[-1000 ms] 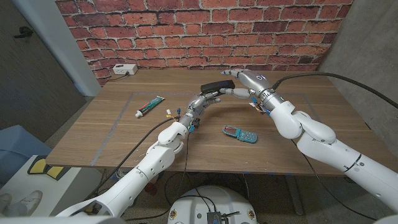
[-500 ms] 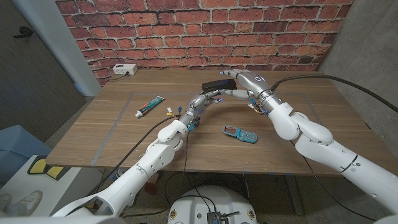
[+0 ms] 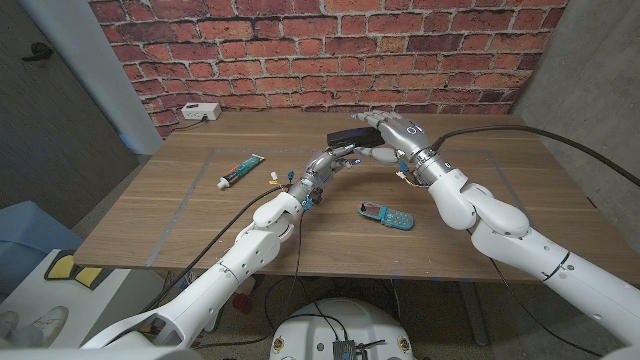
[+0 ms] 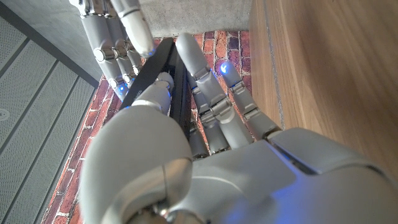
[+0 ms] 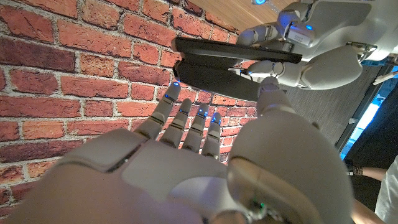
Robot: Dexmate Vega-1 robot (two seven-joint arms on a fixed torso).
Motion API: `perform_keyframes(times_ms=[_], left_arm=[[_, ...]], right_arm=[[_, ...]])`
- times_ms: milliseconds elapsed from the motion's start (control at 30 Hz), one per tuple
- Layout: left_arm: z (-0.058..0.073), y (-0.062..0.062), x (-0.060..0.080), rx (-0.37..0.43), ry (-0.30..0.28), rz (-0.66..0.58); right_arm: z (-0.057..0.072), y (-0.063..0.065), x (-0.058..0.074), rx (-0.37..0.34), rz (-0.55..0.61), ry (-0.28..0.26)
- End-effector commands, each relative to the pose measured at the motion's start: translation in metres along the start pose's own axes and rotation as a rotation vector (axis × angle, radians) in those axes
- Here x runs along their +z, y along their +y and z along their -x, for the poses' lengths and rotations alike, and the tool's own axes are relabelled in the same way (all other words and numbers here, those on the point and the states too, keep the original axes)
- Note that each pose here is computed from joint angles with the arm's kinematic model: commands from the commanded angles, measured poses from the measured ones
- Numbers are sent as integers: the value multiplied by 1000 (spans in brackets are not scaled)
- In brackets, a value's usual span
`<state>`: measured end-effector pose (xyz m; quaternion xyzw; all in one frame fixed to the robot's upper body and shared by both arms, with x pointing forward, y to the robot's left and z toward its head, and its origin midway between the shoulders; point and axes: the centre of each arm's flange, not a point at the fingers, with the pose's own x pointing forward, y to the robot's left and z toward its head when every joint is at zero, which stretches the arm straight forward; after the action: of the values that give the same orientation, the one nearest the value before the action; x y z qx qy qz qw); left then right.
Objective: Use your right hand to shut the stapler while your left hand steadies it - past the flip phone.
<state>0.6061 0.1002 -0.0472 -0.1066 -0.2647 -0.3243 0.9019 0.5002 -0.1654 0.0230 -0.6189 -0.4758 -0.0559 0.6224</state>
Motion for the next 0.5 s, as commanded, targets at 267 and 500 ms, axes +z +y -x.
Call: perform_keyframes(times_ms=[267, 500], left_arm=[[3, -9, 2, -28, -14, 75], [3, -9, 4, -30, -22, 83]], right_arm=[[4, 10, 3, -32, 124, 5], [5, 11, 4, -31, 189, -3]])
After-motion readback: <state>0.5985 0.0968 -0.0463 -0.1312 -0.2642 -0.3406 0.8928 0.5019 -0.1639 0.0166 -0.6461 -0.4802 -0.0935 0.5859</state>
